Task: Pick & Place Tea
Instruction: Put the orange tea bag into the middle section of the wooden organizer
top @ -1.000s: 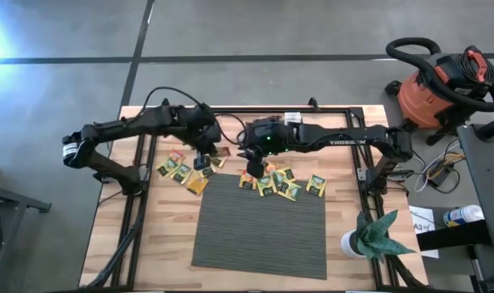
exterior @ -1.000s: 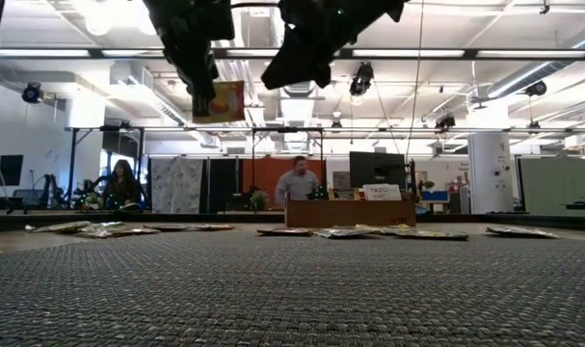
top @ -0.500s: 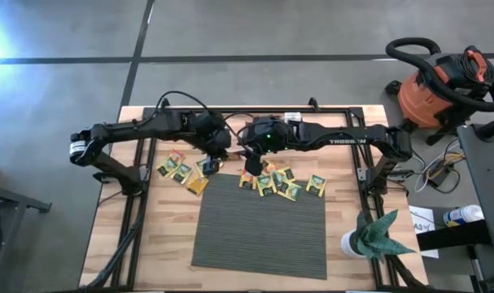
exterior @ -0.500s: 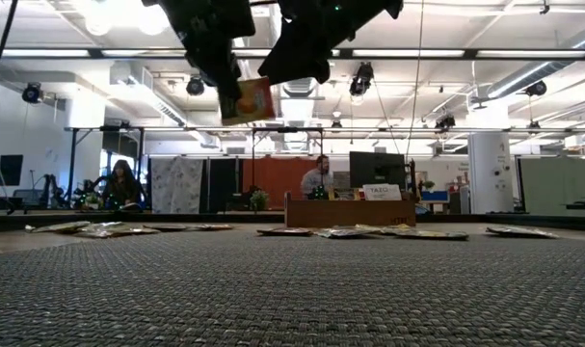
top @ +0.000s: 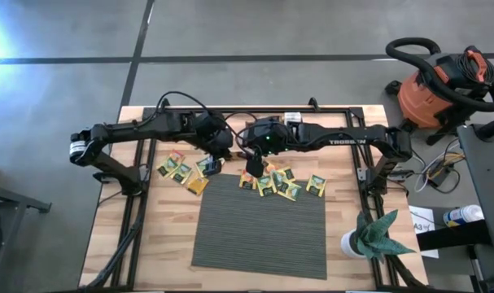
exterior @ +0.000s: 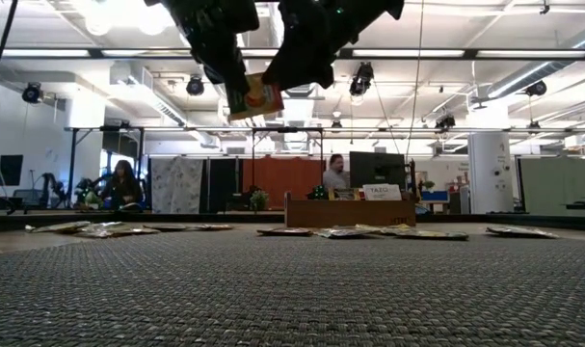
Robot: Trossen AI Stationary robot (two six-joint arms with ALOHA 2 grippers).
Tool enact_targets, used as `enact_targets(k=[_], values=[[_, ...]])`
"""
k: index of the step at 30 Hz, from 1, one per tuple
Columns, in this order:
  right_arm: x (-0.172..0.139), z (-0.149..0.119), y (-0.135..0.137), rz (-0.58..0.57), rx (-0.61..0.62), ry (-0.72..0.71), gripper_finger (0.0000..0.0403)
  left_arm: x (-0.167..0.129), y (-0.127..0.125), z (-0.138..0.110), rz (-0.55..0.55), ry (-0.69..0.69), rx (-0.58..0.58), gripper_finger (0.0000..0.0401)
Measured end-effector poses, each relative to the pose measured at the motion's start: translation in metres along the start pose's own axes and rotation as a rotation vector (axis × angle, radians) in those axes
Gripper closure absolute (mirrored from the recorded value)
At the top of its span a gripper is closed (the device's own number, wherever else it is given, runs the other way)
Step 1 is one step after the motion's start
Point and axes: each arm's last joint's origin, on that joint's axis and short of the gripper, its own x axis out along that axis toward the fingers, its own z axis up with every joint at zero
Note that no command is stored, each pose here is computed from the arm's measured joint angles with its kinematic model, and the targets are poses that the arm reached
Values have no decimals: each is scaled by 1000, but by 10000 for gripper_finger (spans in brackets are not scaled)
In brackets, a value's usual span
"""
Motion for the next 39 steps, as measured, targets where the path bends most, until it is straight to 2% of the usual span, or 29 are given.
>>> enact_targets(k=[4, 13, 21, 26, 31, 34, 39], values=[[0, 0, 0, 5, 1, -2, 282, 0, -1, 1, -36, -20, -2, 401], [0, 0, 1, 54, 28, 8, 385, -2, 0, 6, -17, -67, -49, 392], [-1, -8, 0, 33, 85, 86, 393, -14, 1, 5, 108, -83, -126, 319], [-8, -6, -4, -92, 136, 65, 394, -33, 0, -3, 234, -122, -176, 296], [-25, -1, -7, -167, 191, -27, 394, -62, -7, -26, 321, -338, -298, 296], [-38, -1, -10, -172, 263, -146, 394, -69, -12, -50, 307, -537, -403, 296], [-50, -4, -19, -160, 494, -496, 394, -62, -18, -85, 230, -834, -521, 296]])
